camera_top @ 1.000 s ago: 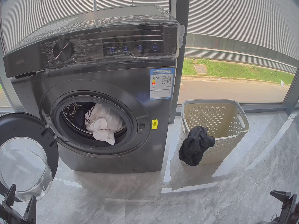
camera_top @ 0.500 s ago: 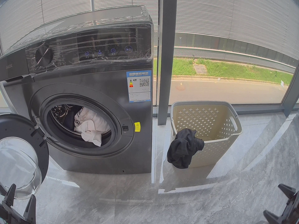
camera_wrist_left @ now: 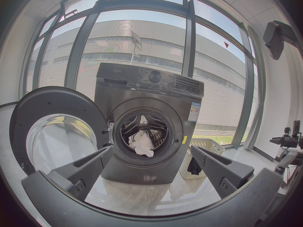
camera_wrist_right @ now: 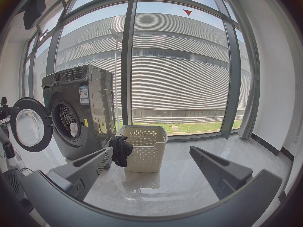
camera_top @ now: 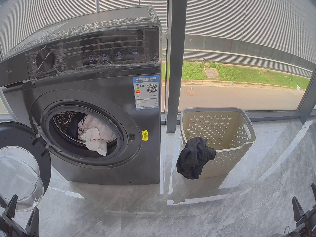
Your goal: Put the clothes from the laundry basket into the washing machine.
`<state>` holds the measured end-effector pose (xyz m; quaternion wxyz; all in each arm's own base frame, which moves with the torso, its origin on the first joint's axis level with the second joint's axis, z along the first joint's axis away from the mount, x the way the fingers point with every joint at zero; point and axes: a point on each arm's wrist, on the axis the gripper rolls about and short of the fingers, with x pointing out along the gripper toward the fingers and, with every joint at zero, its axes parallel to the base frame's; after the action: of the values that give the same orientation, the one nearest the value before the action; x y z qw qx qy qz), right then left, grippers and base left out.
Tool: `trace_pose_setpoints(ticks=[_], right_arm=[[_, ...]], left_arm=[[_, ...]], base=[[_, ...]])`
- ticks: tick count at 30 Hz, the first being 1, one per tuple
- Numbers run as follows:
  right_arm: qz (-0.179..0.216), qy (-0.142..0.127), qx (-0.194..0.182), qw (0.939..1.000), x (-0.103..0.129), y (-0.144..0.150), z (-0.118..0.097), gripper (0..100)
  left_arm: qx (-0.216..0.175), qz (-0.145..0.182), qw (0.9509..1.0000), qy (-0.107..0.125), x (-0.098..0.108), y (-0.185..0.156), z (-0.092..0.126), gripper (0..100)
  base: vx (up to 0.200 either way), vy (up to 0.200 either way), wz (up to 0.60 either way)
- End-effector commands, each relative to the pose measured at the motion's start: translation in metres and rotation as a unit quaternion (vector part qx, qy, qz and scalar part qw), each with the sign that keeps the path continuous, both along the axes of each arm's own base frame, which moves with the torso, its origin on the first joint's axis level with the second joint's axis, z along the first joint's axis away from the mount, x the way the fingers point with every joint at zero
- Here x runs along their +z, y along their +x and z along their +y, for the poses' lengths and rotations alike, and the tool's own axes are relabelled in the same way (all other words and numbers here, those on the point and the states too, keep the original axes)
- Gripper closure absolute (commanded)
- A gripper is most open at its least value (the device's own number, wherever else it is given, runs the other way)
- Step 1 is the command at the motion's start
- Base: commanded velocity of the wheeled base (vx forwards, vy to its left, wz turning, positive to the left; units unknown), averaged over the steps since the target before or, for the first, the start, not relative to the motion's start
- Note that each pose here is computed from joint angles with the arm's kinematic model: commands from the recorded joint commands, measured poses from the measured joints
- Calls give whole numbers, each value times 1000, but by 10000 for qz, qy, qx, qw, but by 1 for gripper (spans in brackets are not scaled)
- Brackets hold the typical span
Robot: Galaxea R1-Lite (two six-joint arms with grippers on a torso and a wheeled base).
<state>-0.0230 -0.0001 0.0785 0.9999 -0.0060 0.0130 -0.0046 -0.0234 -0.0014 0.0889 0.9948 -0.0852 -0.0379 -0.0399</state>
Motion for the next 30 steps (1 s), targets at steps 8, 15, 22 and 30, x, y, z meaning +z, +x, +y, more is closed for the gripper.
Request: trace_pose_setpoints(ticks=[8,15,22,30], right_arm=[[-45,-9,16,10000,-3,-1,0,0],[-45,-9,16,10000,-3,-1,0,0],[-45,-2,16,10000,-3,-1,0,0],[-45,-9,16,10000,-3,-1,0,0]], left_arm=[[-118,14,9999,10,-5,0,-1,0],[-87,14,10000,8,-5,0,0,0],[-82,24,10000,-24,-5,0,0,0],[-76,18,10000,-39,-5,0,0,0]], base=[[0,-175,0],[0,-143,0],[86,0,0],[200,0,0]])
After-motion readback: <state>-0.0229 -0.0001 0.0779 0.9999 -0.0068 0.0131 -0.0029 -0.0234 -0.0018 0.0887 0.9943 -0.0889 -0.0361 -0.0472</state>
